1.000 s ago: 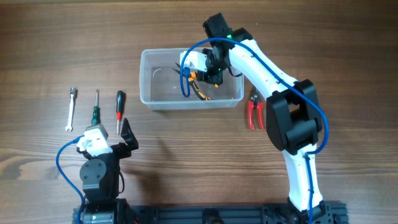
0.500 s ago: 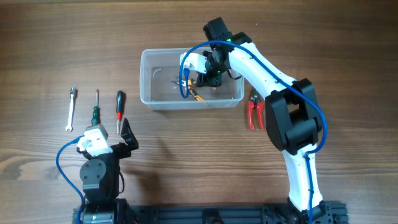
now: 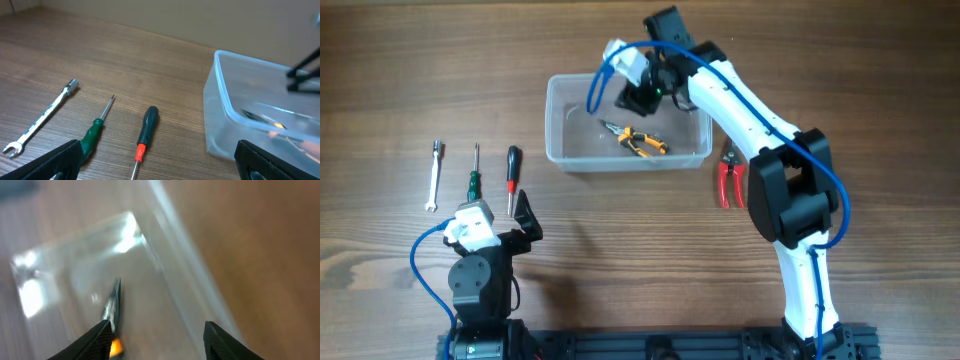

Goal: Pack container
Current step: 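Move the right gripper over the red-handled shears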

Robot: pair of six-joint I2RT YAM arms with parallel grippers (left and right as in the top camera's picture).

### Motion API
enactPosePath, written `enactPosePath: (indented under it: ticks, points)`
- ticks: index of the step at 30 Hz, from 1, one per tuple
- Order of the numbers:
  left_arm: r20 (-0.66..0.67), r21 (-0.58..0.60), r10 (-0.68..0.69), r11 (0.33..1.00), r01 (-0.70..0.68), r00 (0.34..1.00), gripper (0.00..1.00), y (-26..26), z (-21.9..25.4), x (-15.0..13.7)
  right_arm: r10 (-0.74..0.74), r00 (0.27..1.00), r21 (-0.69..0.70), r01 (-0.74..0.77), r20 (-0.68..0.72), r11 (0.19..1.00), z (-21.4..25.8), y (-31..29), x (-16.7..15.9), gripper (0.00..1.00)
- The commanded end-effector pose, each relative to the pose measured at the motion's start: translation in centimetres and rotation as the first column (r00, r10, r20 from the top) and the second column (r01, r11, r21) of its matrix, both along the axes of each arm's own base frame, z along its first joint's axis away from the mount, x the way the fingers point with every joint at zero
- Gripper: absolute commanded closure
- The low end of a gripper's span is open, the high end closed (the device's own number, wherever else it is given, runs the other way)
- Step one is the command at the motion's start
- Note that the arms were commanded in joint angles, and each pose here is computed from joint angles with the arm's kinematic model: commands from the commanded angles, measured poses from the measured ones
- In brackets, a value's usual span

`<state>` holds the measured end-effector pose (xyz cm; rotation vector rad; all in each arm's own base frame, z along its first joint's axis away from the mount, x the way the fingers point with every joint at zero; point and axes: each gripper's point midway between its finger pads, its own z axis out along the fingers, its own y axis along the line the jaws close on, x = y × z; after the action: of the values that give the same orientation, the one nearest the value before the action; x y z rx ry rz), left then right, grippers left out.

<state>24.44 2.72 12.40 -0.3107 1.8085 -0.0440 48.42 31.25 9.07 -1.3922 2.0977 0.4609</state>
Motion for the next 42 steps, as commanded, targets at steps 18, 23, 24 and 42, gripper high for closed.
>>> enactPosePath:
  ticks: [18,23,24,42]
  points:
    - [0.004,-0.005,0.007,1.0,-0.007,1.0,0.0,0.1,0.1,0.0,-0.785,0.61,-0.056,0.785,-0.107,0.617,15.5,-18.4,-0.3,0.53]
    - [0.004,-0.005,0.007,1.0,-0.007,1.0,0.0,0.1,0.1,0.0,-0.873,0.42,-0.356,0.798,-0.248,0.486,11.1,-24.5,-6.2,0.16]
    - [0.004,-0.005,0.007,1.0,-0.007,1.0,0.0,0.1,0.1,0.0,-0.885,0.385,-0.388,0.797,-0.262,0.462,10.5,-25.2,-6.9,0.13]
    - [0.004,-0.005,0.007,1.0,-0.007,1.0,0.0,0.1,0.1,0.0,-0.91,0.224,-0.683,0.605,-0.348,0.41,-5.2,-27.1,-16.0,0.03]
